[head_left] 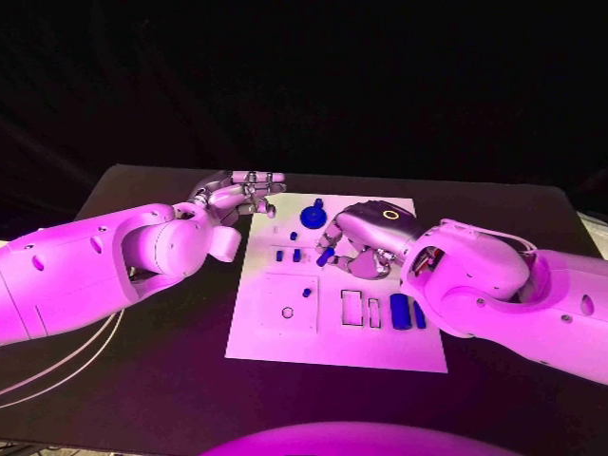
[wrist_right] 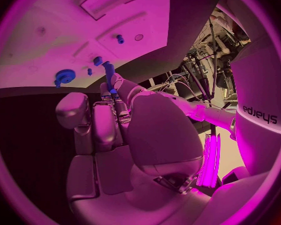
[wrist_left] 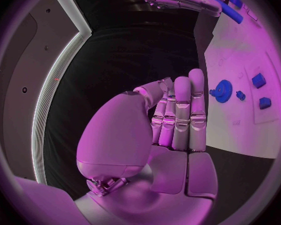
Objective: Assemble the parts on the task board
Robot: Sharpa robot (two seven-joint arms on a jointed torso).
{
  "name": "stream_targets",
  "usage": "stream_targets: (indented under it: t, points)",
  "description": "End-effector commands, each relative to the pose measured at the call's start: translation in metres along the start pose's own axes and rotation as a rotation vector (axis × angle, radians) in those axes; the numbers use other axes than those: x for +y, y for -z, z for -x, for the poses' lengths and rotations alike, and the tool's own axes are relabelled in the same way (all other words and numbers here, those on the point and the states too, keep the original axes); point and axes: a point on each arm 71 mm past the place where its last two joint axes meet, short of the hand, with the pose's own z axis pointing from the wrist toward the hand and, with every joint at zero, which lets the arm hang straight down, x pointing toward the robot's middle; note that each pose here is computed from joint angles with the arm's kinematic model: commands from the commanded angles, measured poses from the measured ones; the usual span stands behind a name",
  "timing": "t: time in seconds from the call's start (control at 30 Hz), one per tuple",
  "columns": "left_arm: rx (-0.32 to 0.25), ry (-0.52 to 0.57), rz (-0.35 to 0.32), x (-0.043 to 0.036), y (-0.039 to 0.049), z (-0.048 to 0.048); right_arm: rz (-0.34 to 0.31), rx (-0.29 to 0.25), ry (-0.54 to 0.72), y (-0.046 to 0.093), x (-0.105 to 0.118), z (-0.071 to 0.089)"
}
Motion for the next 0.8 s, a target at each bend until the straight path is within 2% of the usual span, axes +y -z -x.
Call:
stream_targets:
  t: [0.03, 0.4, 0.6, 0.8]
  points:
    - [0.012, -0.001, -0.011, -0.0008, -0.0003, -0.0032, 0.056, 0.014, -0.044, -0.004, 0.012, -0.01]
    - [0.014, -0.001, -0.012, -0.0008, 0.0, -0.0032, 0.113, 0.092, -0.109, -0.02, 0.033, -0.052]
    - [0.013, -0.001, -0.012, -0.0007, -0.0004, -0.0026, 0.125, 0.121, -0.123, -0.025, 0.039, -0.066]
    - [0.016, 0.0, -0.011, -0.0005, -0.0008, -0.0033, 0.108, 0.149, -0.105, -0.028, 0.036, -0.074]
